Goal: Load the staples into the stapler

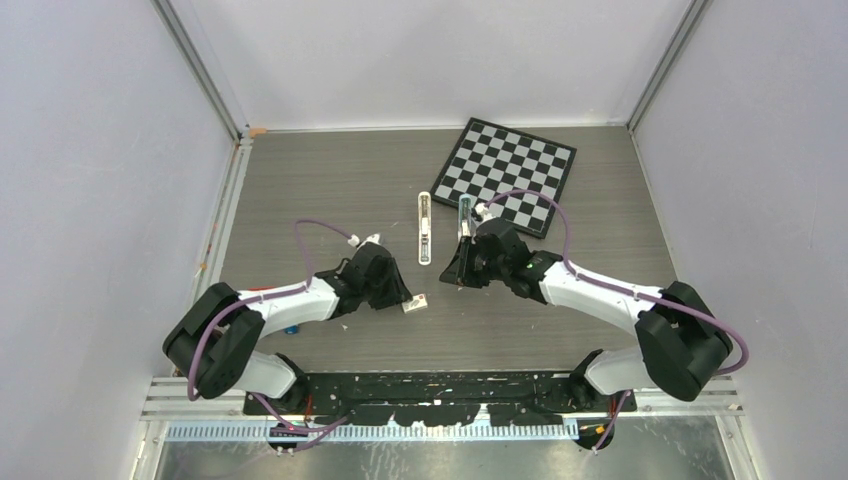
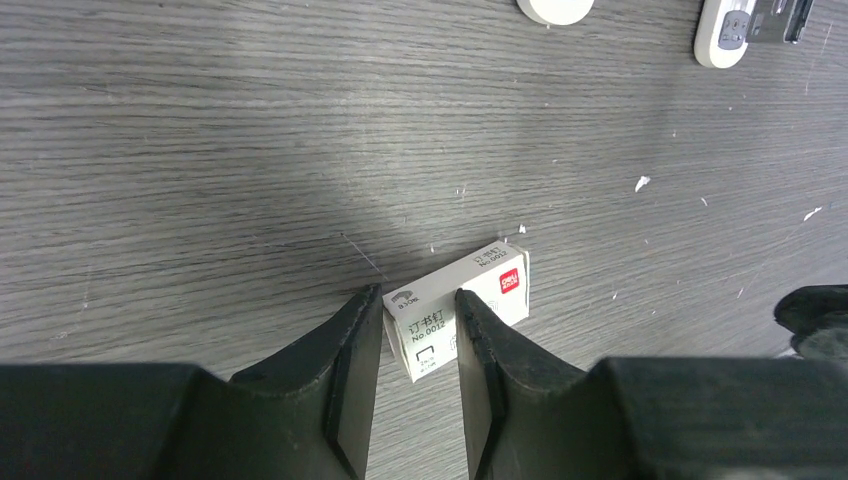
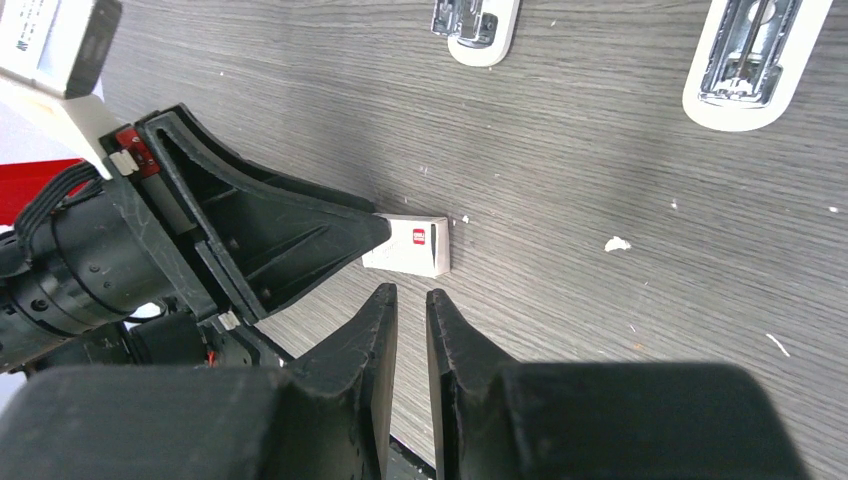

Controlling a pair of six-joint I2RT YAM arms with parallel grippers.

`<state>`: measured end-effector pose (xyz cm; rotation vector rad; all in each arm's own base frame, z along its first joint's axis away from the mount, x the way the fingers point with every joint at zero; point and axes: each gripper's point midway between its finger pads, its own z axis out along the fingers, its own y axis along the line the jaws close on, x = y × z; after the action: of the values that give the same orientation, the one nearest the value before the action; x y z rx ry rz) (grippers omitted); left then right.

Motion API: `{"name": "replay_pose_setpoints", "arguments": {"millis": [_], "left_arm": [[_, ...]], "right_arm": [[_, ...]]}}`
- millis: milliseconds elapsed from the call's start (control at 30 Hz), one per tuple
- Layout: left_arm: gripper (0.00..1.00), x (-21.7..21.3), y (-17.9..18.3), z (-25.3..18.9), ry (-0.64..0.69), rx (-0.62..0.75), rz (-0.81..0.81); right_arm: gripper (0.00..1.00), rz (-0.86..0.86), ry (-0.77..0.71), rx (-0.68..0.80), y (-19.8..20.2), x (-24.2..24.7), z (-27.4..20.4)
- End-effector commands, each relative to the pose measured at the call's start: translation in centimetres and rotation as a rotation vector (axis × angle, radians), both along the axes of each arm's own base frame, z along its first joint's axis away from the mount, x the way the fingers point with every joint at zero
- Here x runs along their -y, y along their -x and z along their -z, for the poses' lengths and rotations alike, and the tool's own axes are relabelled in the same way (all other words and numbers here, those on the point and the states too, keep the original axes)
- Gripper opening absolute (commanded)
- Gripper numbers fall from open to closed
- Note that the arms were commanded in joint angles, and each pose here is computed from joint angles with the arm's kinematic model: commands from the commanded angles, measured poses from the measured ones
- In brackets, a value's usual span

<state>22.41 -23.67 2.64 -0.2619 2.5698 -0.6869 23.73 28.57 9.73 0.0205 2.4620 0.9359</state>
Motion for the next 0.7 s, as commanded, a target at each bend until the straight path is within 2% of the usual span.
{"name": "replay_pose_setpoints", "arguments": {"millis": [0, 233, 333, 433, 567, 667], "left_arm": [[0.35, 0.6, 0.5, 0.0, 0.002, -0.001, 0.055], [0.32, 1.4, 1.0, -0.3, 0.003, -0.002, 0.082], [0.34, 1.8, 1.1, -0.9, -0.005, 0.015, 0.117], [0.44, 1.7, 1.1, -2.1, -0.028, 0.06, 0.178], [0.57, 1.0, 0.4, -4.6, -0.072, 0.199, 0.263], [0.62, 0.6, -0.1, -5.8, -0.129, 0.298, 0.363]], "right_arm": [[0.22, 0.008, -0.006, 0.062, -0.3, 0.4, -1.2], [0.22, 0.014, -0.003, 0.08, 0.0, 1.1, -1.5], [0.23, 0.011, 0.0, 0.09, 0.1, 1.3, -1.7], [0.26, 0.01, -0.006, 0.098, 0.1, 1.4, -2.1], [0.34, 0.036, -0.016, 0.101, 0.2, 1.8, -2.4], [0.39, 0.067, -0.065, 0.071, -0.1, 2.2, -2.5]]}}
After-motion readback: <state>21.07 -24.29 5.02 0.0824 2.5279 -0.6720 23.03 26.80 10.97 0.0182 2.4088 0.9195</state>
